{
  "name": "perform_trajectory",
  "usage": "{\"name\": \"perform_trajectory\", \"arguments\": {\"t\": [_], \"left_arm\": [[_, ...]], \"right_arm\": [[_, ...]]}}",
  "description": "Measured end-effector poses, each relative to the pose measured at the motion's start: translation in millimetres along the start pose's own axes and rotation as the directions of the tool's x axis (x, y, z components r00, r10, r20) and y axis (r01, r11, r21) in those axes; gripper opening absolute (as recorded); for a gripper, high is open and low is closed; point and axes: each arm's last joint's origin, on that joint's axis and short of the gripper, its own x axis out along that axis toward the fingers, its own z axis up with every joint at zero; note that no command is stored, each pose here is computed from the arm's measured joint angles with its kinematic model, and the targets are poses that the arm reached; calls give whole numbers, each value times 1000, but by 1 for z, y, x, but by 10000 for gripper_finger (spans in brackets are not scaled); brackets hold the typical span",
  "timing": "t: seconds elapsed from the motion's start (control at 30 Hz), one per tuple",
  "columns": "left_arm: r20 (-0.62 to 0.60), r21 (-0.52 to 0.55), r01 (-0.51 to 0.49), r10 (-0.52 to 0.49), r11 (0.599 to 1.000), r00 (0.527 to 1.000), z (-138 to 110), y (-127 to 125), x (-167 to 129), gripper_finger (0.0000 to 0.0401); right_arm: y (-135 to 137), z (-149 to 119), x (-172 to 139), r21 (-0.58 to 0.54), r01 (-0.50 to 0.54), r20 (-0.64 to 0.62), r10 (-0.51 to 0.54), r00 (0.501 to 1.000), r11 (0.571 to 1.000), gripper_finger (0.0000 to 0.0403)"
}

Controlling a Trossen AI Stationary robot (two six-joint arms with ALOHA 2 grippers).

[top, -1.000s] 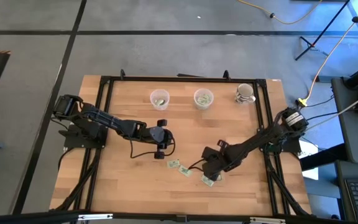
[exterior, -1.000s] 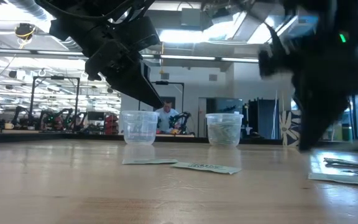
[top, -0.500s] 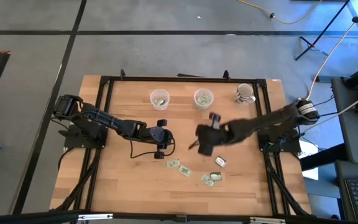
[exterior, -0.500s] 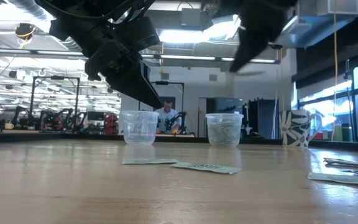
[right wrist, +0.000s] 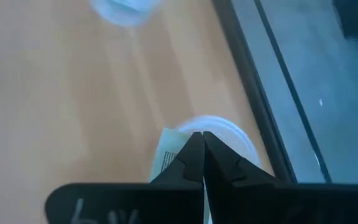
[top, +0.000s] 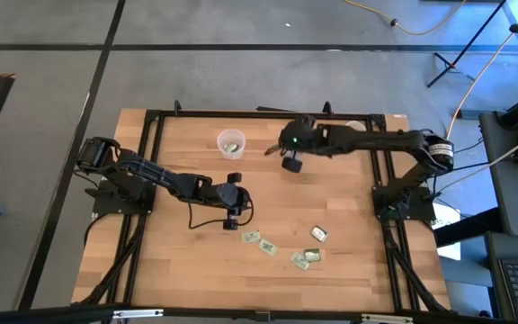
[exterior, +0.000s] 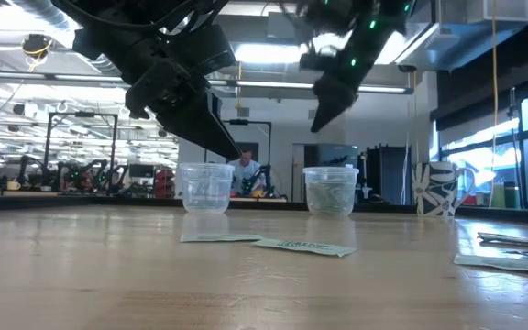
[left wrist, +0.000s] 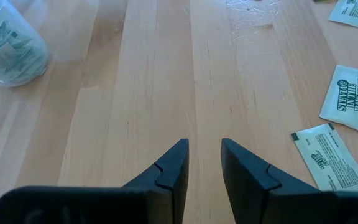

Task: Pick and place Stevia / Truvia into bins
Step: Put the stevia packet into the right transparent container, then put the truvia packet into the left transparent container

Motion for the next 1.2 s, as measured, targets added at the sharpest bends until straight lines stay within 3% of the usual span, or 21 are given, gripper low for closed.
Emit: {"name": "perform_trajectory", "arguments": {"t": [0.1, 0.2, 0.5, 1.07, 1.13, 1.2], "left_arm": [[0, 0, 0, 0, 1000, 1000, 0, 0, 0, 88], [0, 0, 0, 0, 1000, 1000, 0, 0, 0, 88], [-1, 1, 0, 0, 1000, 1000, 0, 0, 0, 88], [-4, 1, 0, 0, 1000, 1000, 0, 0, 0, 88], [-4, 1, 0, 0, 1000, 1000, 0, 0, 0, 88], [-4, 1, 0, 0, 1000, 1000, 0, 0, 0, 88]], "right_arm": [[-17, -6, 17, 32, 8, -51, -7, 999, 999, 0], [-27, -13, 34, 68, -53, -84, 59, 995, 996, 0], [-34, -21, 58, 101, -58, -130, 71, 989, 993, 1], [-33, -22, 49, 129, -63, -142, 82, 986, 990, 60], [-28, -19, 35, 139, -120, -118, 137, 984, 983, 61], [-14, -15, 20, 120, -247, -90, 258, 962, 962, 61]]}}
